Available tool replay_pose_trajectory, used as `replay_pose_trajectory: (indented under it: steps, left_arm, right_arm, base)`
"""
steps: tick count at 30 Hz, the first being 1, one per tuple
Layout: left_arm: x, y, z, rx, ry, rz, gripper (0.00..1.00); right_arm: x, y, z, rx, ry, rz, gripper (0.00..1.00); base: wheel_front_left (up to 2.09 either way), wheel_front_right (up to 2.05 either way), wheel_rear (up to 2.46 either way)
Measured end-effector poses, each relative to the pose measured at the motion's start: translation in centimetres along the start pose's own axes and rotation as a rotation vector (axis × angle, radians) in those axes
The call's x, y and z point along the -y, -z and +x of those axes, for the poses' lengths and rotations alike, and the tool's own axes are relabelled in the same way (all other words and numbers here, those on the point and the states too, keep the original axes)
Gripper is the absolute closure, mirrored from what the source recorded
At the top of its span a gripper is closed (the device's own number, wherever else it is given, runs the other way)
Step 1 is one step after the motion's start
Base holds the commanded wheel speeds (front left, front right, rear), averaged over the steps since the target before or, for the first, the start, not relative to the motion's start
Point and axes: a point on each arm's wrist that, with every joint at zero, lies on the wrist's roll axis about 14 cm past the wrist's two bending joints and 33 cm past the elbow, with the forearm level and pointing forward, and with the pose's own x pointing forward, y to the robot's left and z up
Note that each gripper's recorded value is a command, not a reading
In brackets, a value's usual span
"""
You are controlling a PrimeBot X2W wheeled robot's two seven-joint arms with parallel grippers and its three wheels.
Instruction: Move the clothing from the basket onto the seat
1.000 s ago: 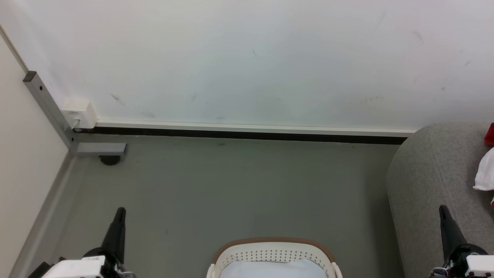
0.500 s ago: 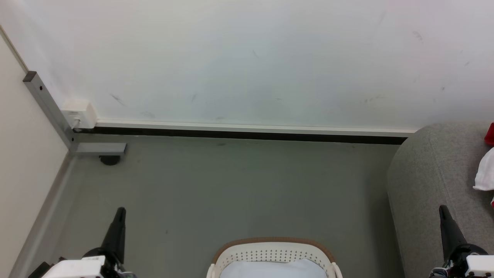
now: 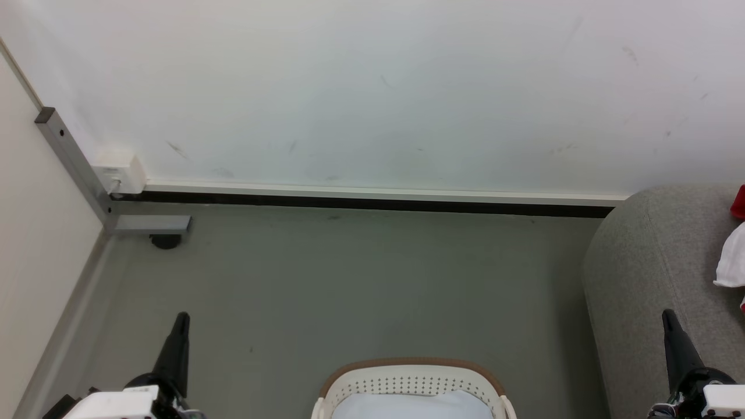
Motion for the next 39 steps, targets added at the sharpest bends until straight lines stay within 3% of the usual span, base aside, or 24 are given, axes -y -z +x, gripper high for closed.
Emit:
replay_pose_trajectory:
  steps: [39]
  left_arm:
    - [0.00, 0.00, 0.00, 0.000, 0.000, 0.000, 1.00]
  right_arm:
    - [0.00, 0.03, 0.00, -0.002, 0.000, 0.001, 1.00]
  base:
    - [0.00, 0.00, 0.00]
